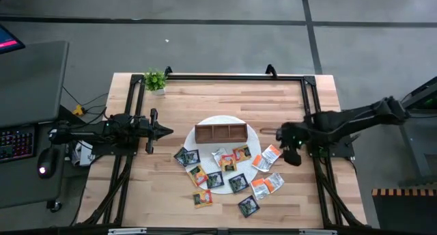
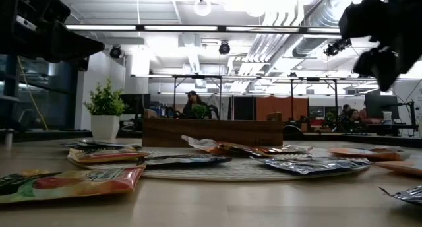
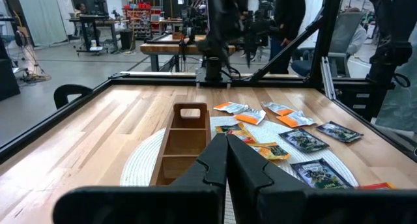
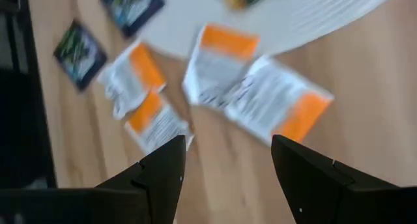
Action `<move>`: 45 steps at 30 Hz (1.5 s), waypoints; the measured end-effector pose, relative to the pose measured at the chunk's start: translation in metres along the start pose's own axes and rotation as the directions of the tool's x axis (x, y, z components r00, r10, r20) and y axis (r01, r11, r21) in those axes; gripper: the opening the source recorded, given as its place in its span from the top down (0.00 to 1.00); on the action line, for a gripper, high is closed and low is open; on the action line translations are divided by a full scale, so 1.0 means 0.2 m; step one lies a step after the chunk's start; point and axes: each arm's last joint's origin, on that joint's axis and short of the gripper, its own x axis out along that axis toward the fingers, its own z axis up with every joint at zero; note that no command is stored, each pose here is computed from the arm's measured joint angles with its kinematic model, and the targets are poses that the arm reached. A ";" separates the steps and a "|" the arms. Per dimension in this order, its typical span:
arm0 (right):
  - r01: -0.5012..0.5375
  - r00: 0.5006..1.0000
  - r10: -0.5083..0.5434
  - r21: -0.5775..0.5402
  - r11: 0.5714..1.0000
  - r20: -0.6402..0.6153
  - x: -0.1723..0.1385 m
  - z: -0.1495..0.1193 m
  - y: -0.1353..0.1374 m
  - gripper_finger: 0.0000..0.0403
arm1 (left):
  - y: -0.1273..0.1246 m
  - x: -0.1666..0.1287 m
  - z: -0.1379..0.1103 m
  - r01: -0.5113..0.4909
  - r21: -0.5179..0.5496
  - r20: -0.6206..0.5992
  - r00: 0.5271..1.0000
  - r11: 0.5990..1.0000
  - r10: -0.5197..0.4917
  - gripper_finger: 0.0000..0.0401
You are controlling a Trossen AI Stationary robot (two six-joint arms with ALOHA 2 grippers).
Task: Pick & Place Tea
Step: Put the white tea bag into the right section of the wooden organizer
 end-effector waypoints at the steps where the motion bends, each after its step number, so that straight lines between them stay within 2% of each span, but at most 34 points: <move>1: -0.008 1.000 0.008 -0.017 1.000 -0.014 0.02 -0.01 0.01 0.44 | 0.00 0.00 0.00 0.000 0.000 -0.001 1.000 1.000 0.000 1.00; 5: -0.001 0.999 -0.004 -0.140 0.990 -0.039 0.06 -0.03 0.07 0.44 | 0.00 0.00 0.00 0.000 0.000 0.000 1.000 1.000 0.000 1.00; 9: 0.079 0.995 -0.092 -0.292 0.953 -0.031 0.10 -0.05 0.10 0.44 | 0.00 0.00 0.00 0.000 0.000 0.000 1.000 1.000 0.000 1.00; 12: 0.140 0.988 -0.154 -0.349 0.926 -0.012 0.13 -0.05 0.11 0.44 | 0.00 0.00 0.00 0.000 0.000 0.000 1.000 1.000 0.000 1.00; 18: 0.189 0.980 -0.201 -0.367 0.911 0.005 0.23 -0.02 0.14 0.44 | 0.00 0.00 0.00 0.000 0.000 -0.001 1.000 1.000 0.000 1.00; 26: 0.199 0.972 -0.230 -0.343 0.918 -0.052 0.35 0.00 0.14 0.44 | 0.00 0.00 0.00 0.000 0.000 0.000 1.000 1.000 0.000 1.00; 38: 0.208 0.970 -0.235 -0.305 0.929 -0.054 0.46 0.03 0.13 0.44 | 0.00 0.00 0.00 0.000 0.000 -0.001 1.000 1.000 0.000 1.00; 45: 0.259 0.955 -0.289 -0.293 0.920 -0.062 0.49 0.04 0.10 0.51 | 0.00 0.00 0.00 0.000 0.000 0.000 1.000 1.000 0.000 1.00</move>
